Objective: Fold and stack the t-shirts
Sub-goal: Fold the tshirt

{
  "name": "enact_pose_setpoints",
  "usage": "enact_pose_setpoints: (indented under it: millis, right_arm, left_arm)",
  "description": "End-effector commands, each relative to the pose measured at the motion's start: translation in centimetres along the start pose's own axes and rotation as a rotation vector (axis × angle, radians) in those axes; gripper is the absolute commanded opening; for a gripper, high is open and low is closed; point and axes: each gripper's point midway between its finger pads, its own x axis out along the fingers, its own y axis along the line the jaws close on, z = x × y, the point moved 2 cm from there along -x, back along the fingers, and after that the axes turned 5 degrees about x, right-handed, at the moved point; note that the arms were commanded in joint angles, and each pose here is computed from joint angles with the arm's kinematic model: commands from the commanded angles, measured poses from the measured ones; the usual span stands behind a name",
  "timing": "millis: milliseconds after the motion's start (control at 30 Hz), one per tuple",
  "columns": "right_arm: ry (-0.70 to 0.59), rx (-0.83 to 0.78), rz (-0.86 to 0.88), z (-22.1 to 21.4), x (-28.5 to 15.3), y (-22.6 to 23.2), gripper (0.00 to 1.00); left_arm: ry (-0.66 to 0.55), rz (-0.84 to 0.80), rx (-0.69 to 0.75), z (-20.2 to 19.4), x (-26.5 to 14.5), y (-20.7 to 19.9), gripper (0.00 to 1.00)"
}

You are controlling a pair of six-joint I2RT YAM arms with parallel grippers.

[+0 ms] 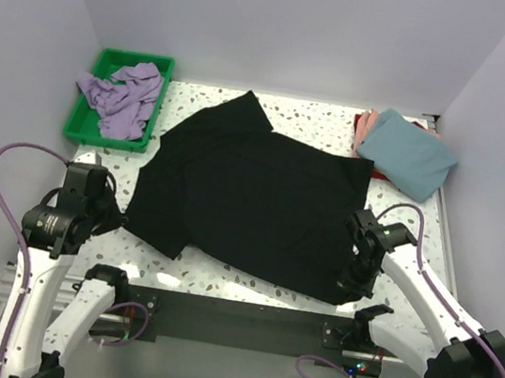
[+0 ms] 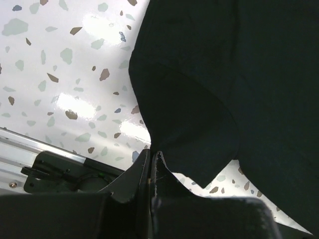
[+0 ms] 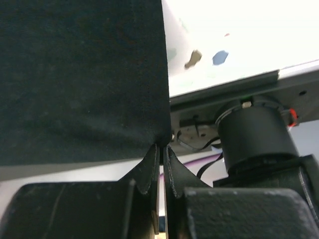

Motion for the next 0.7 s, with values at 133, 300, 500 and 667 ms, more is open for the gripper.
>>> enact_pose_setpoints:
  millis: [133, 300, 500, 667]
  right_arm:
    - [0.073, 0.017, 0.055, -1.6, 0.6, 0.4, 0.0]
    - [0.003, 0.042, 0.075, 0.2, 0.6, 1.7, 0.0]
    - [-0.04, 0.054, 0.08, 3.4, 0.9, 3.7, 0.0]
    - [-0.06, 0.109, 0.127, 6.5, 0.0, 4.7, 0.0]
  left_arm:
    - [-0.012, -0.1, 0.05, 1.2, 0.7, -2.0, 0.0]
    - [-0.046, -0.167, 0.093, 4.0, 2.5, -4.5, 0.0]
    - [-0.069, -0.206, 0.14, 7.1, 4.9, -7.0, 0.0]
    - [-0.087, -0.21, 0.183, 10.2, 6.2, -8.7, 0.0]
